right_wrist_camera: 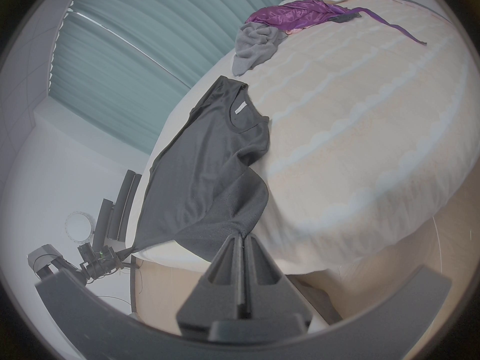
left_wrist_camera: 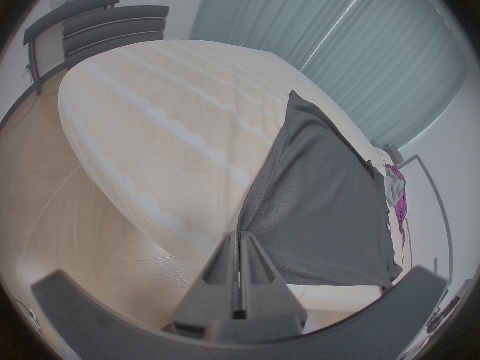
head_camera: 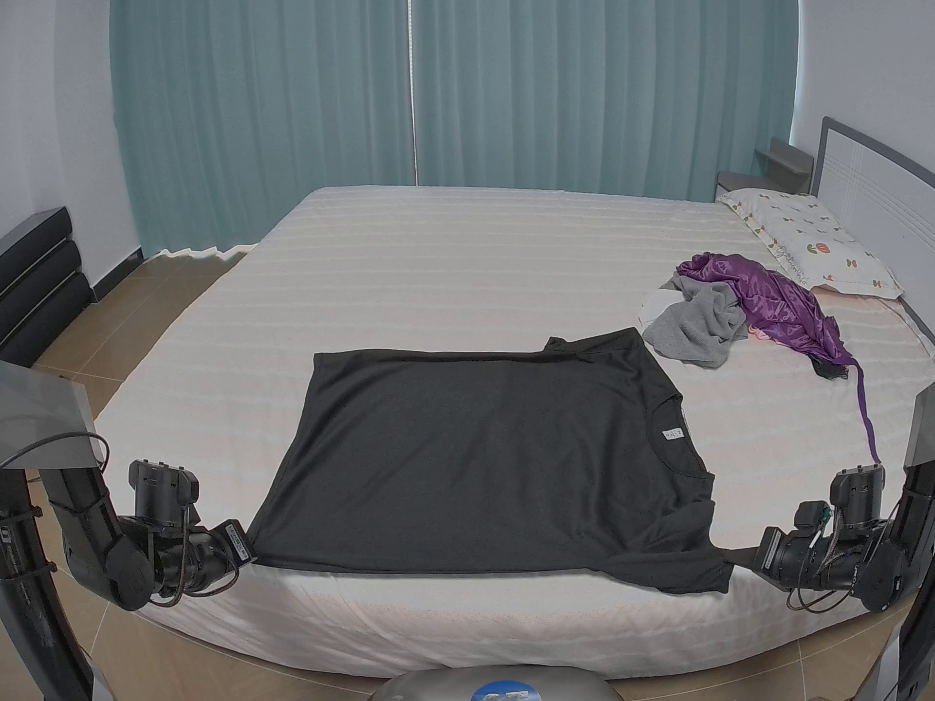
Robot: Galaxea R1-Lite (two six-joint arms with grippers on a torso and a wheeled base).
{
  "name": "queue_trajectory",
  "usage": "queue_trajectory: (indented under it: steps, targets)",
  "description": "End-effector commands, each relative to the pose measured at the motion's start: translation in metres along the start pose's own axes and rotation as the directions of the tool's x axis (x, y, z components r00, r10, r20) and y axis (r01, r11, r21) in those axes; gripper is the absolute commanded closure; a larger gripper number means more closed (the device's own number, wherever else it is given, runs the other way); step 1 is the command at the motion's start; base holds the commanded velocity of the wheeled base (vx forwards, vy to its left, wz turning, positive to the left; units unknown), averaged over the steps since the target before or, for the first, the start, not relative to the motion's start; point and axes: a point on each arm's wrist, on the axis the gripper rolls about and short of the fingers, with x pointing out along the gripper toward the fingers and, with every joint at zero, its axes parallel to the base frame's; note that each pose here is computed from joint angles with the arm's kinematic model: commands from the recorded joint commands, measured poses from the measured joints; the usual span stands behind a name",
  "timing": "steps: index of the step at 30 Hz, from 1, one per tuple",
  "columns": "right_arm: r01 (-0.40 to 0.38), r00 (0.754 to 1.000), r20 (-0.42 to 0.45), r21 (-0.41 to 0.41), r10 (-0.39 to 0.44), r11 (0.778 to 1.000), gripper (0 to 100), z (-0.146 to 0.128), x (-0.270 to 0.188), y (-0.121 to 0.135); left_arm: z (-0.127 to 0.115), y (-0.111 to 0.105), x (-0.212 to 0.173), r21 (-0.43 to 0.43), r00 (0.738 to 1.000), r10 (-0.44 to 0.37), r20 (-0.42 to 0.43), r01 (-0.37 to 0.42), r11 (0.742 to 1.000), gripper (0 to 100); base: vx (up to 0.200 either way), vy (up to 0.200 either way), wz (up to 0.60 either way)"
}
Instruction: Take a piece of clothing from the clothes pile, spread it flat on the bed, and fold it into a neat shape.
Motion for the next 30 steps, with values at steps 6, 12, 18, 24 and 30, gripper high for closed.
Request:
queue_trajectory:
  steps: [6, 12, 18, 24, 30]
  targets:
    - [-0.011, 0.997, -0.071, -0.002, 0.011, 1.0, 100, -0.008, -0.024, 0.005, -0.007, 0.004, -0.01, 0.052, 1.0, 0.018, -0.016, -0.017, 0.998, 100, 0.0, 0.0, 0.0]
    - [-0.024, 0.998, -0.066, -0.014, 0.023, 1.0, 100, -0.009, -0.037, 0.01, -0.012, 0.008, -0.015, 0.102, 0.999, 0.03, -0.031, -0.027, 0.994, 100, 0.0, 0.0, 0.0]
    - [-0.015, 0.998, -0.068, -0.007, 0.015, 1.0, 100, -0.01, -0.042, 0.01, -0.007, 0.004, -0.024, 0.104, 1.0, 0.006, 0.003, -0.006, 0.995, 100, 0.0, 0.0, 0.0]
    - [0.011, 0.994, -0.11, 0.009, -0.01, 1.0, 100, -0.015, -0.042, 0.007, -0.01, 0.005, -0.027, 0.12, 1.0, 0.01, -0.005, -0.01, 0.993, 100, 0.0, 0.0, 0.0]
    - [0.032, 0.991, -0.128, -0.019, -0.034, 0.999, 100, -0.017, -0.046, 0.004, -0.016, 0.009, -0.031, 0.166, 0.999, 0.027, -0.023, -0.023, 0.986, 100, 0.0, 0.0, 0.0]
